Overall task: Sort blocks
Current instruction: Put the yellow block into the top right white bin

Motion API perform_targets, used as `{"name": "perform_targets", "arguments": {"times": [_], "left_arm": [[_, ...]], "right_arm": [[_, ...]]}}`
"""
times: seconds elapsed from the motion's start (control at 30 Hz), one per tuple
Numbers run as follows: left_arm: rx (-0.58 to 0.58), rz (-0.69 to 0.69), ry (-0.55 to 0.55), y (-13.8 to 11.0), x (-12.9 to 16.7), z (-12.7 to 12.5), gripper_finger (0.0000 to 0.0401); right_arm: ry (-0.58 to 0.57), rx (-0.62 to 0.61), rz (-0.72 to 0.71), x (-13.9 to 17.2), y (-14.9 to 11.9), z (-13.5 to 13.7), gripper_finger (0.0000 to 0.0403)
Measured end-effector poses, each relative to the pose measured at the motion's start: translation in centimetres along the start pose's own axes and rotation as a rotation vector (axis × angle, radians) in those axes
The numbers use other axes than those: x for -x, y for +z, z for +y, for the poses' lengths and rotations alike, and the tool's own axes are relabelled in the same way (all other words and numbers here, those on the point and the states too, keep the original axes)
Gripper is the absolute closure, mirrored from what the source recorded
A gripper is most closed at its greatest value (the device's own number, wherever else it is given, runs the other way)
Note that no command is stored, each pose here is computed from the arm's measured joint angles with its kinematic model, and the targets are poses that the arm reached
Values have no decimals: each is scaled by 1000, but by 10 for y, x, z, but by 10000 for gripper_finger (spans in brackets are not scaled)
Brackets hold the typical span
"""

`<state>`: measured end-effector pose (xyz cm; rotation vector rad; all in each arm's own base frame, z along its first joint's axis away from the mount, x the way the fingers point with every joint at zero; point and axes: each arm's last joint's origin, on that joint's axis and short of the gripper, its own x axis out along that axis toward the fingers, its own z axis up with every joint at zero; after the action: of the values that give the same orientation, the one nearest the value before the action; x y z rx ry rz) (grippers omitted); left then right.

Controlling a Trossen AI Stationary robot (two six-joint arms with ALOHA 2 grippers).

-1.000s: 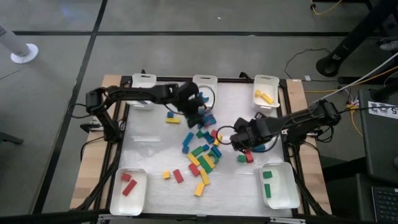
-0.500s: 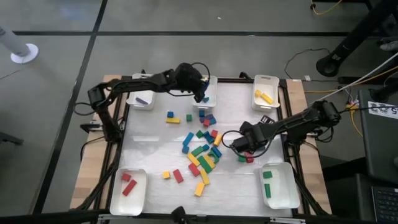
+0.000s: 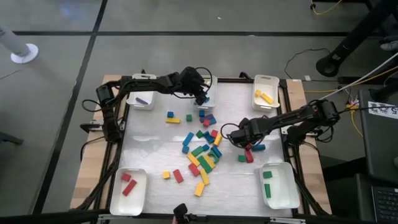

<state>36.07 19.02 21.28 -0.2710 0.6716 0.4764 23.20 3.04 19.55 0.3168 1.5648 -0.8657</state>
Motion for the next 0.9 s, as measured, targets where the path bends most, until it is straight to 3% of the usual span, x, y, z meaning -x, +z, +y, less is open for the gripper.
{"name": "perform_targets", "arguments": {"times": [0.47, 0.9], "left_arm": [[0, 6, -1, -1, 0, -1, 217], [1, 66, 4, -6, 1, -1, 217]], "right_arm": [[75, -49, 65, -31, 8, -7, 219], [135, -72, 83, -40, 29, -21, 219]]}}
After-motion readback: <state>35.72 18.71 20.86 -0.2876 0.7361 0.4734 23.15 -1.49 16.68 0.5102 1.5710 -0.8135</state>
